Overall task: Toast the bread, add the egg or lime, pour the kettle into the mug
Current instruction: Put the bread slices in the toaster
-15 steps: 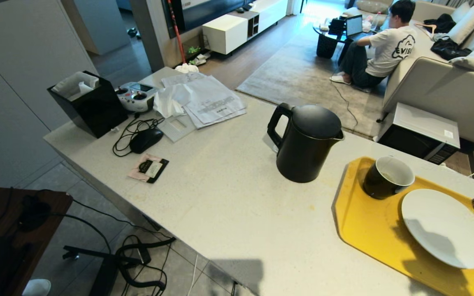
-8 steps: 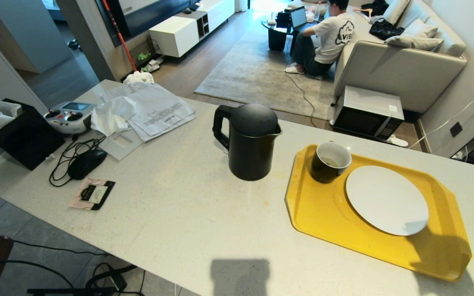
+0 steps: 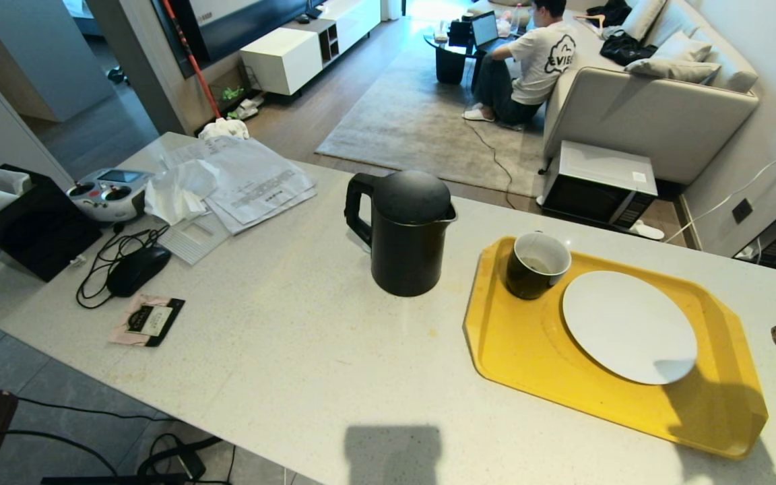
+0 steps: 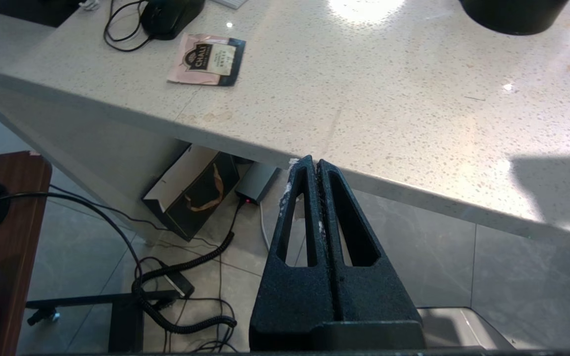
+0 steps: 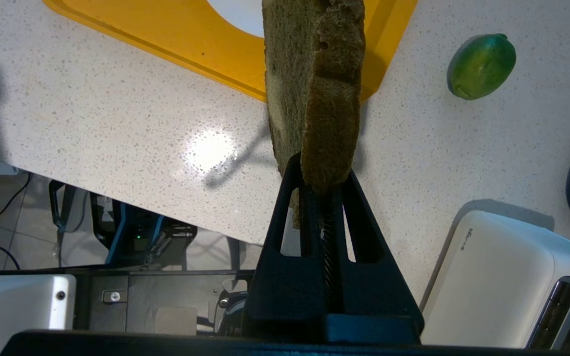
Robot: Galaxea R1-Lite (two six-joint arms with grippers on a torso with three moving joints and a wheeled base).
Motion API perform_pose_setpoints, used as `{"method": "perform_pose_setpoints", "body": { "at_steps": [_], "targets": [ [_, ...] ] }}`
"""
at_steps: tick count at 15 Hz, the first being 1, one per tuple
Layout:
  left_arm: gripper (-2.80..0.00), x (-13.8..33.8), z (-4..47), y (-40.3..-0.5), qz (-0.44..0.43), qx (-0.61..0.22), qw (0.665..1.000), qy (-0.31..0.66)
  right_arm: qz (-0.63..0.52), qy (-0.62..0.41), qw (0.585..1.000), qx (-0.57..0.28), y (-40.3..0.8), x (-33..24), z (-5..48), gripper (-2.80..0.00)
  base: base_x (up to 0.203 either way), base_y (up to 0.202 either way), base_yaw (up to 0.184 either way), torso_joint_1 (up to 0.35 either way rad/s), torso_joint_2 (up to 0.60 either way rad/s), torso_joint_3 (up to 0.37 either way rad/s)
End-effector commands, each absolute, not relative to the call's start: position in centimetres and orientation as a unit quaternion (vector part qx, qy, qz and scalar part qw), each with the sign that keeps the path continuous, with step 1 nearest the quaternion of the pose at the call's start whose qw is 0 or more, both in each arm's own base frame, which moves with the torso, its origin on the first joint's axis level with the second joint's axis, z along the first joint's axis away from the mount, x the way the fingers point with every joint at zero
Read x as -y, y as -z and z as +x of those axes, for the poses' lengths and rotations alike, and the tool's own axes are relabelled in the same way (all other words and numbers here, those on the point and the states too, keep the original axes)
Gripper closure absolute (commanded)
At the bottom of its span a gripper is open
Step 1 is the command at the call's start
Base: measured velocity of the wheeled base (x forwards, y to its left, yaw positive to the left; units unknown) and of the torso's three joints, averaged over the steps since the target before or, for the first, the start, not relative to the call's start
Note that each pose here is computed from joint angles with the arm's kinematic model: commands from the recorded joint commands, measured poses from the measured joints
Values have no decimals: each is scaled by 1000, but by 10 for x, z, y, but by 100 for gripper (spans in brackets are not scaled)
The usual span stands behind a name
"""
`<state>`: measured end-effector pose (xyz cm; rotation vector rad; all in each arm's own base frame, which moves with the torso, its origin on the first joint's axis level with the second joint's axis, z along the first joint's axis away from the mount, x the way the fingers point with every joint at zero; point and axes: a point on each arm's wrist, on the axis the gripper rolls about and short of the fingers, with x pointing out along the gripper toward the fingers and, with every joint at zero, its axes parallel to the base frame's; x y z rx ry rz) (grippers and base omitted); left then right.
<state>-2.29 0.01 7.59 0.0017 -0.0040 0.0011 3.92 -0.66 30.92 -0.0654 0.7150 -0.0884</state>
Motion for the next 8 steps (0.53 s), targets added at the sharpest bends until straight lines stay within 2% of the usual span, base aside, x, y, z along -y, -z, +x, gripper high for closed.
{"method": "perform_pose_setpoints", "body": {
  "at_steps": [1, 5, 8],
  "targets": [
    [0, 0, -23, -76, 1, 2, 1000, -1, -31, 43, 934, -353, -309, 7, 39, 0, 0, 0, 0, 0, 0, 0],
    [0, 0, -23, -76, 1, 2, 1000, -1, -31, 45, 935, -350, -310, 7, 38, 0, 0, 0, 0, 0, 0, 0],
    [0, 0, -23, -76, 1, 2, 1000, -1, -30, 49, 935, -351, -309, 7, 38, 0, 1, 11, -134, 1, 4, 5]
  ]
}}
